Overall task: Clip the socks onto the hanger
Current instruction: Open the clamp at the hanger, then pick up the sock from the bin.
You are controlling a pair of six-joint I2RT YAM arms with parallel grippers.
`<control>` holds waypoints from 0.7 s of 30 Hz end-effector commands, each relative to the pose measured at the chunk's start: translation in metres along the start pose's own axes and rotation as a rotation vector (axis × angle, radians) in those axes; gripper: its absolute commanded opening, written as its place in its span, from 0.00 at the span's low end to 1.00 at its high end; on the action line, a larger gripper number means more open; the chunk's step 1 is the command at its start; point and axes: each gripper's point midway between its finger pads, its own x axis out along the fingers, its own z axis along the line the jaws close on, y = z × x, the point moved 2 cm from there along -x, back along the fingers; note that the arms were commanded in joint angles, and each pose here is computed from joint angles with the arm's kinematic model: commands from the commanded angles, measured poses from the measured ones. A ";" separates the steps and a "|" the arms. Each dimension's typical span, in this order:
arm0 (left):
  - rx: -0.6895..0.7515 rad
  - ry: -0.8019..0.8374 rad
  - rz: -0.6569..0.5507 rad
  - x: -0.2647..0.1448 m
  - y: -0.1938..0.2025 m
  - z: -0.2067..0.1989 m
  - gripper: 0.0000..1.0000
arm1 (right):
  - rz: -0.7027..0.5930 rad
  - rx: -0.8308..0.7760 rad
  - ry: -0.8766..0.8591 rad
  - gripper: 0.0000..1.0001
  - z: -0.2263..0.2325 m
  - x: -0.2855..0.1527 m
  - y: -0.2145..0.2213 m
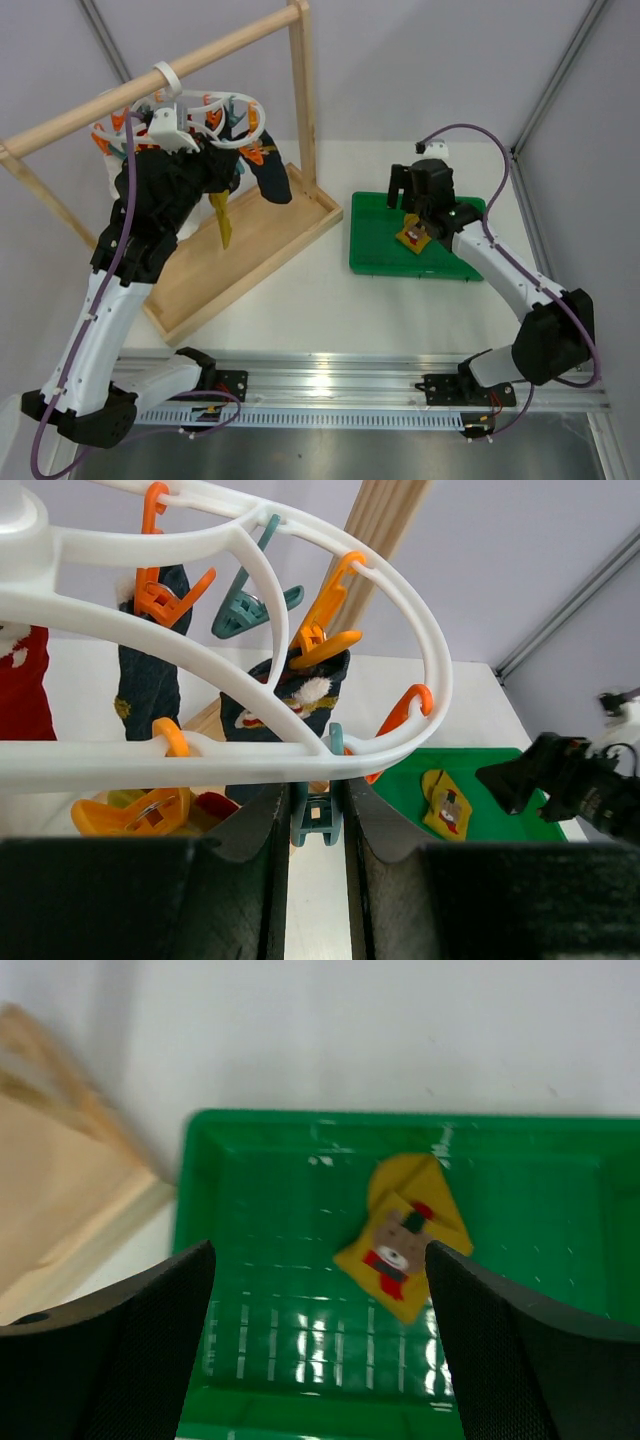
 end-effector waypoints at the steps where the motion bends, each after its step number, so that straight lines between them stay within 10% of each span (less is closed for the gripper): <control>1: -0.018 -0.002 -0.040 -0.004 -0.008 -0.001 0.04 | 0.127 0.070 0.161 0.88 -0.033 0.019 0.041; 21: -0.013 0.003 -0.032 -0.005 -0.003 0.000 0.01 | 0.419 0.285 0.212 0.63 -0.096 0.113 0.172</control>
